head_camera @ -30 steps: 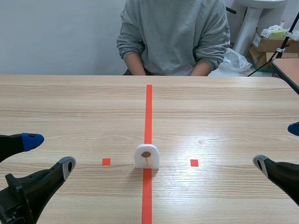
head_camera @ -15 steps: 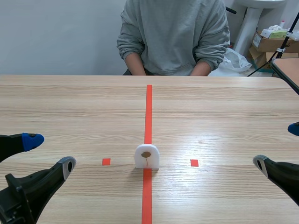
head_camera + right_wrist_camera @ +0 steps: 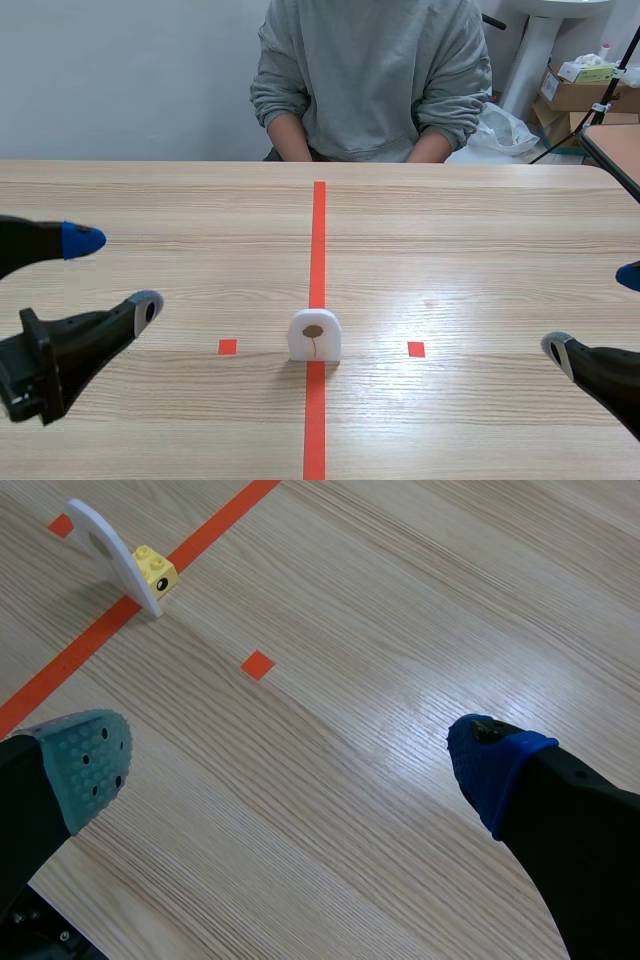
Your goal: Do the leaf sorting experiment
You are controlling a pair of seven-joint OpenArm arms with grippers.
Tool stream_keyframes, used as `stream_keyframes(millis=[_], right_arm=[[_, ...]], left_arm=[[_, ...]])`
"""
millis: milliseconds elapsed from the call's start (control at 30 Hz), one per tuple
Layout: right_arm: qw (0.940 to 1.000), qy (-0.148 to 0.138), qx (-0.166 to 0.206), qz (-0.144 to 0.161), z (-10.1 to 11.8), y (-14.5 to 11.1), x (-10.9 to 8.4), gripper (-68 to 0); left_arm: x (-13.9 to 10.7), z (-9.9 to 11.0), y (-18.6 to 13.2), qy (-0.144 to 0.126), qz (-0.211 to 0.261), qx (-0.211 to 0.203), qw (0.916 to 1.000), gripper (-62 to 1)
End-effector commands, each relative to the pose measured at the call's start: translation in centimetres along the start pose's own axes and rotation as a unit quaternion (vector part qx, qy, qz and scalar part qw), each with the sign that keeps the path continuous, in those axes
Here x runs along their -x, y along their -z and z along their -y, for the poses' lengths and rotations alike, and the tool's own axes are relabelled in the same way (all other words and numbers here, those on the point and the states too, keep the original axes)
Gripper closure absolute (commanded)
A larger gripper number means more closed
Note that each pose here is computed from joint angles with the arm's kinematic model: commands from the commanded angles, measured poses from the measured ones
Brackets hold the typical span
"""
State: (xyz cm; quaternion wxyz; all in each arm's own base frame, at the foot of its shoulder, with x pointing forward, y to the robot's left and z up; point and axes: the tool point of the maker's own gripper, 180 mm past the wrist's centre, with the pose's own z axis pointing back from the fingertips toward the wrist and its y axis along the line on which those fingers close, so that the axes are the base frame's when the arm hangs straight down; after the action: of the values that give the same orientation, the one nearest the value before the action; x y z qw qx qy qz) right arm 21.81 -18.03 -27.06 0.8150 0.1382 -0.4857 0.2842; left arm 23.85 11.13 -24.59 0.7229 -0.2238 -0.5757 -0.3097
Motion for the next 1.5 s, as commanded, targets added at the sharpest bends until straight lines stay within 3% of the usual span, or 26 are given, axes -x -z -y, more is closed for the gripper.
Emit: stream_keyframes(millis=[0,267,400,633,933,1267,1467], right_arm=[[0.9999,-0.005,0.002,0.01,0.3,0.0,-0.7,-67.9],[0.9999,-0.005,0.002,0.01,0.3,0.0,-0.7,-67.9],[0.9999,-0.005,0.002,0.01,0.3,0.0,-0.7,-67.9],[0.9999,-0.005,0.002,0.01,0.3,0.0,-0.7,-67.9],[0.9999,-0.004,0.002,0.01,0.3,0.0,-0.7,-67.9],[0.9999,-0.004,0.002,0.01,0.3,0.0,-0.7,-67.9],[0.9999,-0.004,0.002,0.011,0.3,0.0,-0.7,-67.9]], left_arm=[[-0.6,0.7,0.4,-0.002,0.012,0.02,0.9997,-57.2],[1.3,-0.1,2.6,0.015,-0.016,0.062,0.9978,-57.2],[2.5,0.6,4.2,0.015,-0.026,0.086,0.9959,-57.2],[4.6,2.8,7.1,-0.001,-0.037,0.126,0.9913,-57.2],[6.0,7.5,11.1,0.014,-0.033,0.193,0.9806,-57.2],[6.7,5.8,14.2,0.01,-0.017,0.151,0.9884,-57.2],[7.4,6.5,15.0,0.015,-0.013,0.154,0.9879,-57.2]])
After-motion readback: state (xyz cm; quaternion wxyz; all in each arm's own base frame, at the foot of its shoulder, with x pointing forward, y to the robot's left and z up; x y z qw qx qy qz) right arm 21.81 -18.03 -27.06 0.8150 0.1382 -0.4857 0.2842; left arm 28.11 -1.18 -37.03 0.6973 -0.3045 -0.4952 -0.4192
